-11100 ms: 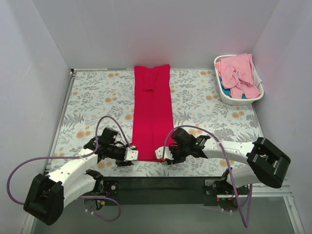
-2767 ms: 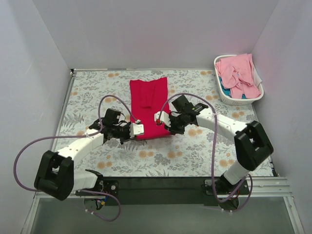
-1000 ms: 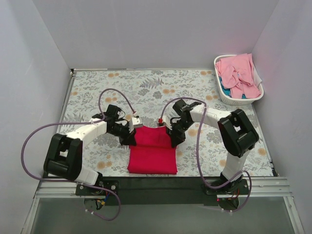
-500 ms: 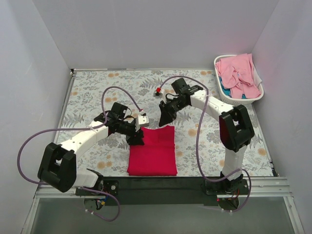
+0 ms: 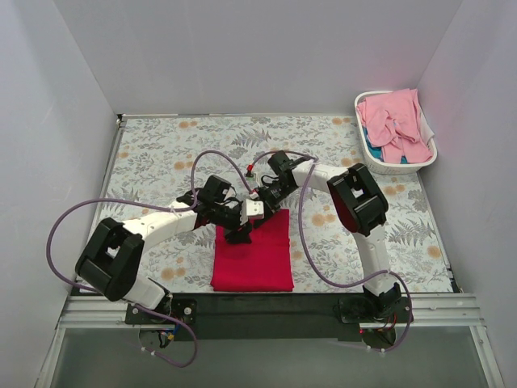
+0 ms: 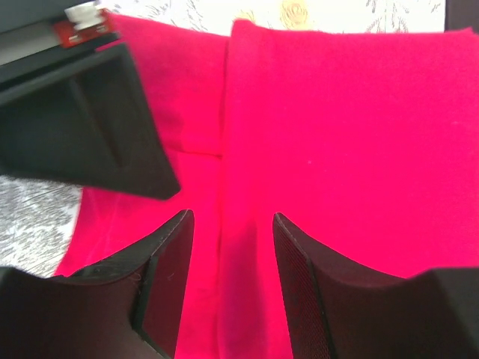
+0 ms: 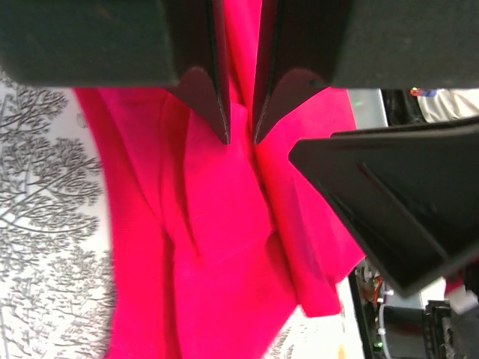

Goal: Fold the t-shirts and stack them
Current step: Fold the tshirt

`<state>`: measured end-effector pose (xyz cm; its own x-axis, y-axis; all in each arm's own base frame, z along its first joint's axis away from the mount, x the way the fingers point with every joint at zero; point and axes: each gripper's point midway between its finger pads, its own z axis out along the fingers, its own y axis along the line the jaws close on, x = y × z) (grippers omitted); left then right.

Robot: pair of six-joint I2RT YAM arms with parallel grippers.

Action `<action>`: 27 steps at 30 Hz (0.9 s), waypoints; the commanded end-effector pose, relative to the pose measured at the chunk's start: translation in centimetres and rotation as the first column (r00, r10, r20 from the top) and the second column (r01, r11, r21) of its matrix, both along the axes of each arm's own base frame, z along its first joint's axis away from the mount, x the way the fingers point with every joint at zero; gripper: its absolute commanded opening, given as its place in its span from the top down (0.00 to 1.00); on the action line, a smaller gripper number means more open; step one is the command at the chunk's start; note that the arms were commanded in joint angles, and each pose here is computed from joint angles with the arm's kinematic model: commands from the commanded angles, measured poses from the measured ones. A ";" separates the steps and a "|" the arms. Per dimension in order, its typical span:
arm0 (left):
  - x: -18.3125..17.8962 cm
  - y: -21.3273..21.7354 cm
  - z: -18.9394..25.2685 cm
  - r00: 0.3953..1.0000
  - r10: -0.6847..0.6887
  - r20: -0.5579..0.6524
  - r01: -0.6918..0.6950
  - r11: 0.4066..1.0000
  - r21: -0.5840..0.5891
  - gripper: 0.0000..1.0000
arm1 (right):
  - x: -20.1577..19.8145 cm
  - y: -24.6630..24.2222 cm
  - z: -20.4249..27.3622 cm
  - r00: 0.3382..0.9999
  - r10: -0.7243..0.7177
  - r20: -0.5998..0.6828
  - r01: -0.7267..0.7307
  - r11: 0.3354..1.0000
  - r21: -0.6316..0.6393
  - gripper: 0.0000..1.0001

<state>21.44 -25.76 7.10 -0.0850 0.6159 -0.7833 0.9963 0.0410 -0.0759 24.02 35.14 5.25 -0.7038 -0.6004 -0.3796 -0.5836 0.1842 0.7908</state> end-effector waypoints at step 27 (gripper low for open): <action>2.6 -1.5 0.4 0.969 -0.023 0.246 0.018 1.000 0.019 1.00 | -1.5 -0.3 -3.6 0.999 0.017 -0.042 -0.019 0.999 -0.035 0.83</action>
<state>21.34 -26.43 5.47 0.0314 0.6565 -0.7536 0.9993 -0.0051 0.0372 23.65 35.18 2.65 -0.7331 -0.5949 -0.3296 -0.5309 0.1976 0.8241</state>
